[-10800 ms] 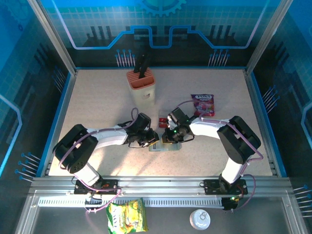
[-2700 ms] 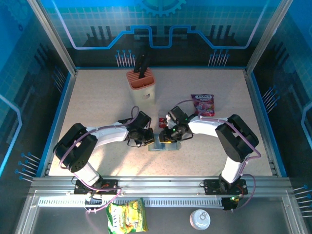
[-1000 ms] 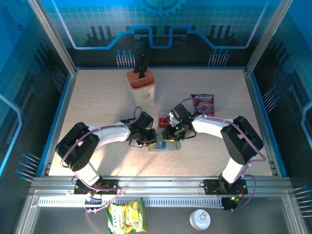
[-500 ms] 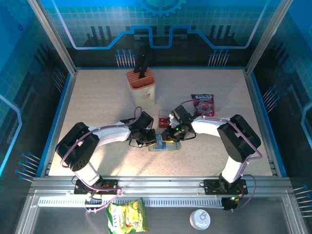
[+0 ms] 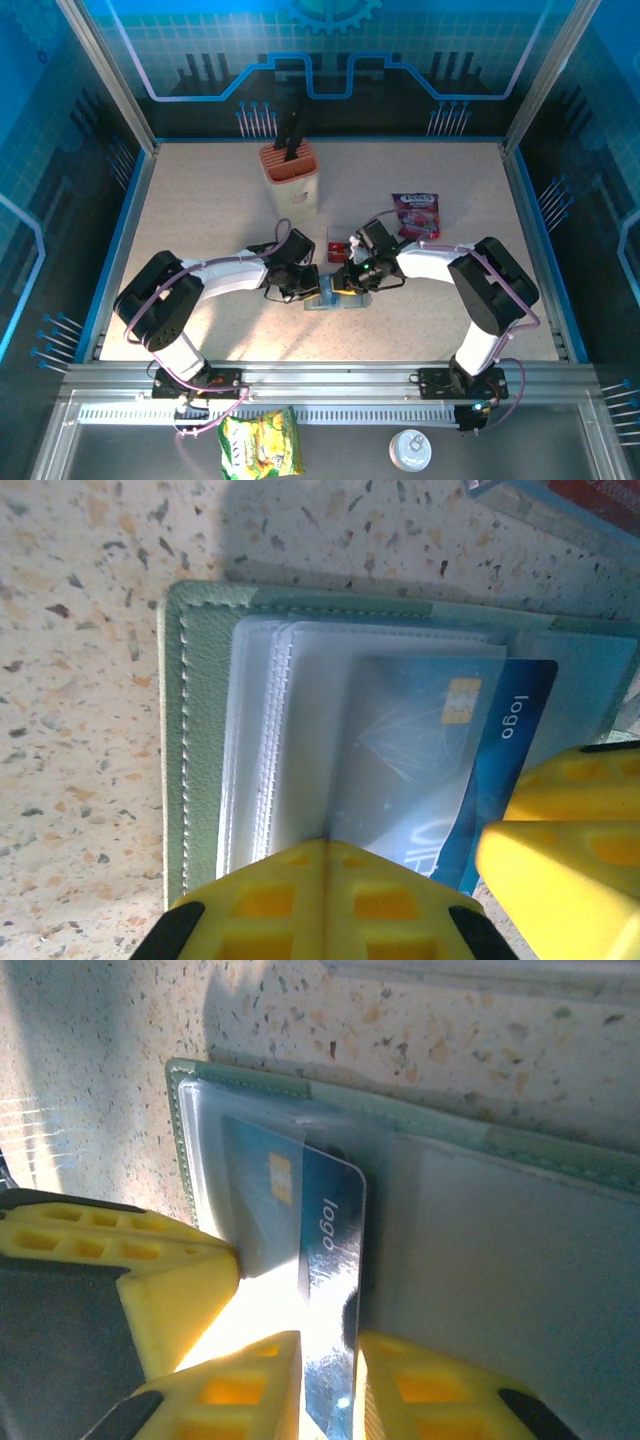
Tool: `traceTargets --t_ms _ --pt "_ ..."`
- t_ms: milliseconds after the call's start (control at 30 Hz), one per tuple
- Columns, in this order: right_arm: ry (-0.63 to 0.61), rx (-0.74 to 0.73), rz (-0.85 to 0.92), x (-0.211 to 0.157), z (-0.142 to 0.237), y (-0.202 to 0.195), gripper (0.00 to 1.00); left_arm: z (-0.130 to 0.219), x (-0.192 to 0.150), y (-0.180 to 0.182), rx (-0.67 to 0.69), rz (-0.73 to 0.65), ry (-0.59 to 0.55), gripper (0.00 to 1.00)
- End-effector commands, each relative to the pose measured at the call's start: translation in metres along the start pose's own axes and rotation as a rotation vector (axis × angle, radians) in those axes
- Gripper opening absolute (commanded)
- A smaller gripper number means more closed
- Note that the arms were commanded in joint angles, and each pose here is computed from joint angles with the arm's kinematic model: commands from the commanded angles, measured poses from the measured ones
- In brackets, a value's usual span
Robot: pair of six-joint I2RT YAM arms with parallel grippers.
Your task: Take the credit cards out of the card holder
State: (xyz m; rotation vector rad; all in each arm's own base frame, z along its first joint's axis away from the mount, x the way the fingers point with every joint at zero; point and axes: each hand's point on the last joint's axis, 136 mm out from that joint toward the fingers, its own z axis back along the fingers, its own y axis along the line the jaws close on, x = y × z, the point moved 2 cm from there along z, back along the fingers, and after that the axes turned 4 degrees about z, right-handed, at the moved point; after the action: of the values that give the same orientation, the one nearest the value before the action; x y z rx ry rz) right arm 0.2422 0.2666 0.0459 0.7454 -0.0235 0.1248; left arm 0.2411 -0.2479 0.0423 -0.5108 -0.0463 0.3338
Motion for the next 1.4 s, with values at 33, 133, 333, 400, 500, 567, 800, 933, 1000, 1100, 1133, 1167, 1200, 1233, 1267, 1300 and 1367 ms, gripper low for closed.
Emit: traceTargets --t_ms 33,133,333,400,500,567,800,933,1000,1100,1133,1167,1200,1233,1267,1300,1367 --pt "-0.012 0.037 0.001 0.001 0.008 0.007 0.19 -0.001 -0.001 0.007 0.043 -0.003 0.001 0.00" --pt "-0.016 0.033 0.006 0.001 0.010 0.008 0.15 -0.001 -0.002 0.007 0.043 -0.004 0.002 0.00" --pt "-0.030 0.012 0.009 0.000 0.016 0.003 0.11 0.000 -0.002 0.007 0.045 -0.004 0.000 0.00" --pt "-0.034 0.003 0.009 0.000 0.019 0.000 0.10 0.000 -0.001 0.007 0.044 -0.003 -0.002 0.00" --pt "-0.040 -0.012 0.012 0.000 0.025 -0.004 0.10 0.000 -0.002 0.007 0.043 -0.004 -0.001 0.00" --pt "-0.044 -0.029 0.011 0.000 0.030 -0.008 0.10 0.000 -0.002 0.008 0.045 -0.002 -0.002 0.00" --pt "-0.059 -0.059 0.040 0.002 0.048 -0.009 0.07 0.003 -0.001 0.005 0.031 -0.003 -0.006 0.00" --pt "-0.063 -0.080 0.095 0.008 0.060 -0.001 0.04 0.007 -0.001 -0.001 0.001 -0.002 -0.011 0.00" --pt "-0.058 -0.102 0.133 0.011 0.067 0.002 0.02 0.010 0.000 -0.004 -0.009 -0.005 -0.018 0.00" --pt "-0.057 -0.145 0.208 0.015 0.079 0.006 0.00 0.017 0.001 -0.006 -0.018 -0.007 -0.035 0.00" --pt "-0.055 -0.161 0.243 0.017 0.083 0.008 0.00 0.020 0.002 -0.006 -0.017 -0.007 -0.040 0.00" --pt "-0.055 -0.180 0.277 0.019 0.088 0.010 0.00 0.022 0.002 -0.006 -0.019 -0.007 -0.049 0.00" --pt "-0.053 -0.197 0.312 0.021 0.091 0.012 0.00 0.024 0.003 -0.006 -0.020 -0.007 -0.055 0.00" --pt "-0.046 -0.221 0.355 0.024 0.096 0.012 0.00 0.027 0.003 -0.004 -0.020 -0.006 -0.063 0.01" --pt "-0.041 -0.257 0.403 0.026 0.101 0.013 0.00 0.029 0.004 -0.003 -0.022 -0.004 -0.072 0.01" --pt "-0.041 -0.300 0.449 0.030 0.105 0.013 0.00 0.030 0.004 -0.002 -0.022 -0.005 -0.079 0.02" --pt "-0.030 -0.366 0.578 0.036 0.114 0.013 0.00 0.034 0.005 0.000 -0.024 0.001 -0.093 0.02"
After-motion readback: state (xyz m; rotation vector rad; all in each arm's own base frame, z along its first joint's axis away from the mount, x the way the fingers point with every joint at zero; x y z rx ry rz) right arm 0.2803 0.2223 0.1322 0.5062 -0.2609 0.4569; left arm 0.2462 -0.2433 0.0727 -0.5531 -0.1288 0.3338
